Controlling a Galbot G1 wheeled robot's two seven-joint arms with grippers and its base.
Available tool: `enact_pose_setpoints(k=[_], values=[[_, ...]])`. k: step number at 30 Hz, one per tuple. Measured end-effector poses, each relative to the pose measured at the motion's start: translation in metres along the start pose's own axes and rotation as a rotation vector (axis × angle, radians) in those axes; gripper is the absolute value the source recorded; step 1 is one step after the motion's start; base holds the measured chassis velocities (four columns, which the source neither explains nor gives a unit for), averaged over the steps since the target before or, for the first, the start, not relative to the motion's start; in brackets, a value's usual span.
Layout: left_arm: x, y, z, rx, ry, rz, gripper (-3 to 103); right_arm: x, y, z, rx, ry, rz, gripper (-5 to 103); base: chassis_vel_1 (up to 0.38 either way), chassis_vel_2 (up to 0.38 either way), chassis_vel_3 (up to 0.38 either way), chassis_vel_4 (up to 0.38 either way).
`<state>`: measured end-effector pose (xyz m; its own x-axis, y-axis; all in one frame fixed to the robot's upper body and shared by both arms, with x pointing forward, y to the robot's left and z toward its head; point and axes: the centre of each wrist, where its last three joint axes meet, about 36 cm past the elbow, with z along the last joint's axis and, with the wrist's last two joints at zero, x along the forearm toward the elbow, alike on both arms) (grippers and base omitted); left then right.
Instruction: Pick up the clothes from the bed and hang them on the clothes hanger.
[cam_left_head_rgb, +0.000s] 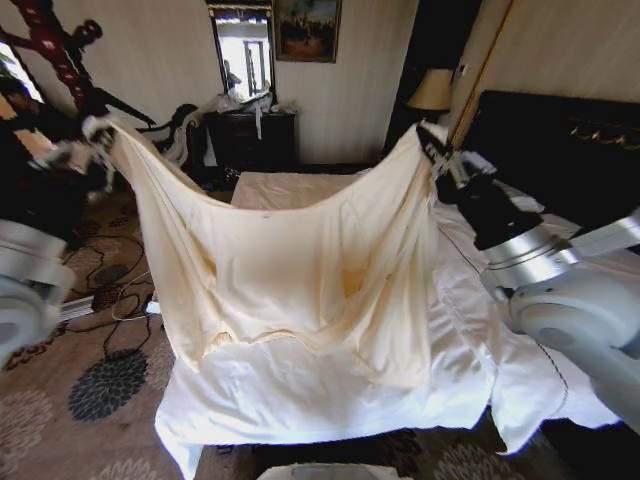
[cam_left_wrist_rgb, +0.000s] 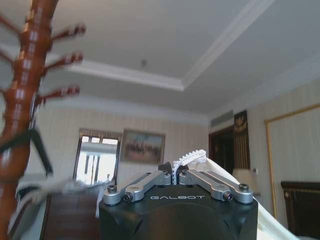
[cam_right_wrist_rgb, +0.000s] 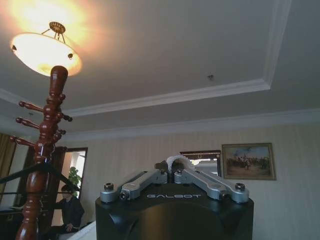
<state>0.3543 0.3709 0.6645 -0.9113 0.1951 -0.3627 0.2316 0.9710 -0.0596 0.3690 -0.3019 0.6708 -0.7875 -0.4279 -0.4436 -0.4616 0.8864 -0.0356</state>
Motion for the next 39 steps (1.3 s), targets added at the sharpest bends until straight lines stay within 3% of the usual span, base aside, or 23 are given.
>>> enact_pose_setpoints(k=[5, 6, 9, 10, 11, 13, 15, 16, 18, 19, 21, 24, 25, 27, 29, 30, 33, 34, 36, 38, 39], values=[[0.009, -0.012, 0.028, 0.095, 0.173, -0.061, 0, 0.001, 0.0, 0.001, -0.001, 0.005, -0.004, 1, 0.0, 0.0, 0.0, 0.0], [0.009, -0.012, 0.028, 0.095, 0.173, -0.061, 0, 0.001, 0.0, 0.001, -0.001, 0.005, -0.004, 1, 0.0, 0.0, 0.0, 0.0], [0.014, -0.022, 0.024, 0.146, 0.287, -0.075, 16, 0.0, 0.001, -0.001, -0.007, -0.002, -0.01, 1, 0.0, 0.0, 0.0, 0.0], [0.014, -0.022, 0.024, 0.146, 0.287, -0.075, 16, 0.0, 0.001, -0.001, -0.007, -0.002, -0.01, 1, 0.0, 0.0, 0.0, 0.0], [0.016, -0.025, 0.02, 0.159, 0.377, -0.09, 21, 0.0, 0.002, -0.001, -0.009, -0.004, -0.013, 1, 0.0, 0.0, 0.0, 0.0], [0.019, -0.028, 0.014, 0.119, 0.531, -0.12, 26, 0.002, 0.003, 0.0, -0.014, -0.001, -0.021, 1, 0.0, 0.0, 0.0, 0.0], [0.022, -0.03, 0.011, 0.082, 0.637, -0.142, 38, 0.004, 0.007, 0.002, -0.021, 0.007, -0.032, 1, 0.0, 0.0, 0.0, 0.0], [0.022, -0.03, 0.011, 0.082, 0.637, -0.142, 38, 0.004, 0.007, 0.002, -0.021, 0.007, -0.032, 1, 0.0, 0.0, 0.0, 0.0], [0.024, -0.032, 0.007, 0.081, 0.705, -0.166, 49, 0.007, 0.011, 0.003, -0.022, 0.011, -0.045, 1, 0.0, 0.0, 0.0, 0.0], [0.025, -0.033, 0.006, 0.094, 0.718, -0.176, 49, 0.009, 0.012, 0.004, -0.022, 0.012, -0.05, 1, 0.0, 0.0, 0.0, 0.0], [0.026, -0.034, 0.005, 0.11, 0.73, -0.182, 55, 0.01, 0.014, 0.004, -0.022, 0.013, -0.054, 1, 0.0, 0.0, 0.0, 0.0], [0.027, -0.033, 0.004, 0.151, 0.763, -0.202, 71, 0.013, 0.017, 0.004, -0.021, 0.014, -0.063, 1, 0.0, 0.0, 0.0, 0.0], [0.027, -0.033, 0.004, 0.151, 0.763, -0.202, 71, 0.013, 0.017, 0.004, -0.021, 0.014, -0.063, 1, 0.0, 0.0, 0.0, 0.0], [0.028, -0.033, 0.003, 0.192, 0.783, -0.211, 76, 0.014, 0.018, 0.005, -0.019, 0.016, -0.067, 1, 0.0, 0.0, 0.0, 0.0], [0.028, -0.033, 0.001, 0.28, 0.827, -0.215, 88, 0.015, 0.019, 0.006, -0.017, 0.019, -0.068, 1, 0.0, 0.0, 0.0, 0.0], [0.028, -0.033, 0.001, 0.28, 0.827, -0.215, 88, 0.015, 0.019, 0.006, -0.017, 0.019, -0.068, 1, 0.0, 0.0, 0.0, 0.0], [0.026, -0.026, -0.001, 0.483, 0.901, -0.183, 99, 0.016, 0.019, 0.008, -0.015, 0.02, -0.067, 1, 0.0, 0.0, 0.0, 0.0], [0.026, -0.026, -0.001, 0.483, 0.901, -0.183, 99, 0.016, 0.019, 0.008, -0.015, 0.02, -0.067, 1, 0.0, 0.0, 0.0, 0.0], [0.026, -0.026, 0.002, 0.608, 0.974, -0.16, 100, 0.016, 0.018, 0.009, -0.012, 0.021, -0.065, 1, 0.0, 0.0, 0.0, 0.0], [0.029, -0.03, 0.011, 0.62, 1.009, -0.161, 100, 0.016, 0.017, 0.01, -0.008, 0.022, -0.064, 1, 0.0, 0.0, 0.0, 0.0], [0.031, -0.033, 0.02, 0.593, 1.019, -0.174, 100, 0.016, 0.016, 0.012, -0.005, 0.024, -0.063, 1, 0.0, 0.0, 0.0, 0.0]])
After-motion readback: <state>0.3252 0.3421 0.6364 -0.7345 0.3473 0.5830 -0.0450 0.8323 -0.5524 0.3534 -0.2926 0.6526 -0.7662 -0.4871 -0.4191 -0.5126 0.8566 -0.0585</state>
